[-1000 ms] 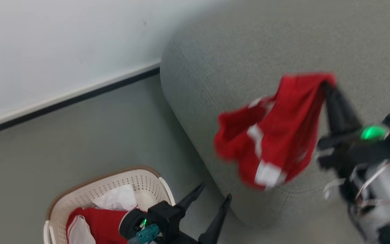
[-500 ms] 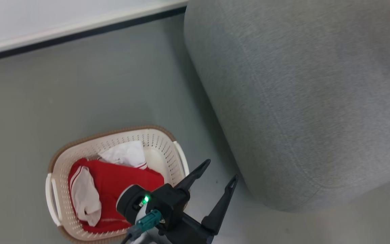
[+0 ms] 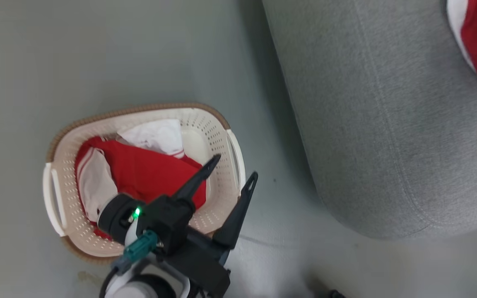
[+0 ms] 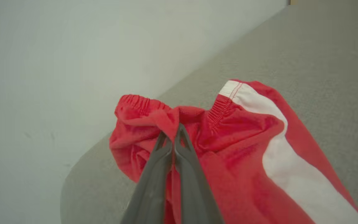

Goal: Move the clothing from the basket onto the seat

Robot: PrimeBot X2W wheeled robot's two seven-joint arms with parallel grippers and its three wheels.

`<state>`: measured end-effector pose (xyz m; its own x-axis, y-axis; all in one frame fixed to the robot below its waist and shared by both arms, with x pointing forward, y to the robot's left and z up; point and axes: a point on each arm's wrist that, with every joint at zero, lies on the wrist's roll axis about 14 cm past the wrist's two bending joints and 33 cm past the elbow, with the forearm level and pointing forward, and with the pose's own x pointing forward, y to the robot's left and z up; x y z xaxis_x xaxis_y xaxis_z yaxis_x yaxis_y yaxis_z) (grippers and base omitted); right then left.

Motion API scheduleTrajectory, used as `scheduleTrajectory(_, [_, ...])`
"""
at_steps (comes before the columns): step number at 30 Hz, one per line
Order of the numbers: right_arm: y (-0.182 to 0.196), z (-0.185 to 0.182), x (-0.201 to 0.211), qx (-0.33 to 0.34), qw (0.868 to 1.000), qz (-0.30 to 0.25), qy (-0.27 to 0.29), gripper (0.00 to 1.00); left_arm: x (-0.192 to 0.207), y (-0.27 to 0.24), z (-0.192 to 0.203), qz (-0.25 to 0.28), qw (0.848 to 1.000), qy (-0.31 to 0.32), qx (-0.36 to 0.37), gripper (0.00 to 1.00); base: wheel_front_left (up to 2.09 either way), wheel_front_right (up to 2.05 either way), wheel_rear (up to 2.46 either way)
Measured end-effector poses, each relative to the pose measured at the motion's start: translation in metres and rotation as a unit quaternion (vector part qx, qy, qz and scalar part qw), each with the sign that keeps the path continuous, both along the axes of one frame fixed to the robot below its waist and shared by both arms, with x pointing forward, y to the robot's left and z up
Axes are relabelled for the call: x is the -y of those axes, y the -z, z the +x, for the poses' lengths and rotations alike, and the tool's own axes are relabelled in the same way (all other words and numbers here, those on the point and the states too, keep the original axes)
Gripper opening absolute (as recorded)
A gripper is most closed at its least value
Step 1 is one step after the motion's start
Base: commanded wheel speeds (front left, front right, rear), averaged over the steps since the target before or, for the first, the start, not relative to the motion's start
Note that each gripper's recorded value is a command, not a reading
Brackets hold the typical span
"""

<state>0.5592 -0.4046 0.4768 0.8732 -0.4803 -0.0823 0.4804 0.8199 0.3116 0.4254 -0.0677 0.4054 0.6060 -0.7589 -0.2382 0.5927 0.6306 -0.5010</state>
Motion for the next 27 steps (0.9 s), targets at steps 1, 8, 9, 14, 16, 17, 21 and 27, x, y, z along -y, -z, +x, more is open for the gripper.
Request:
scheduleTrajectory(1, [0.018,-0.001,-0.005,-0.018,1.000,0.009,-0.001,0.00,0.001,0.003,0.004,-0.003,1.000,-0.001,-0.001,1.00,0.00,0.00,0.00])
scheduleTrajectory(8, [0.039,-0.013,0.007,-0.056,0.998,-0.022,-0.003,1.00,0.011,0.015,0.025,-0.012,1.000,-0.004,0.000,1.00,0.00,0.00,0.00])
scheduleTrajectory(9, [0.037,-0.016,0.009,-0.060,0.998,-0.029,-0.006,1.00,0.014,0.014,0.026,-0.015,1.000,-0.004,0.003,1.00,0.00,0.00,0.00])
scheduleTrajectory(14, [0.026,-0.035,0.007,-0.081,0.993,-0.081,-0.039,1.00,0.016,0.001,0.038,-0.024,0.999,-0.019,0.024,1.00,0.00,0.00,0.00])
scheduleTrajectory(16, [0.035,-0.054,0.003,-0.095,0.991,-0.084,-0.043,1.00,0.013,0.000,0.041,-0.019,0.999,-0.029,0.028,1.00,0.00,0.00,0.00])
scheduleTrajectory(17, [0.039,-0.066,0.003,-0.098,0.992,-0.077,-0.038,1.00,0.010,-0.002,0.043,-0.016,0.999,-0.037,0.032,1.00,0.00,0.00,0.00])
scheduleTrajectory(21, [0.048,-0.115,0.002,-0.110,0.991,-0.071,-0.021,1.00,0.001,-0.015,0.045,-0.026,0.996,-0.074,0.040,1.00,0.00,0.00,0.00])
scheduleTrajectory(27, [0.038,-0.131,-0.048,-0.080,0.992,-0.075,-0.068,1.00,-0.026,-0.012,0.034,-0.003,0.992,-0.120,0.032,1.00,0.00,0.00,0.00])
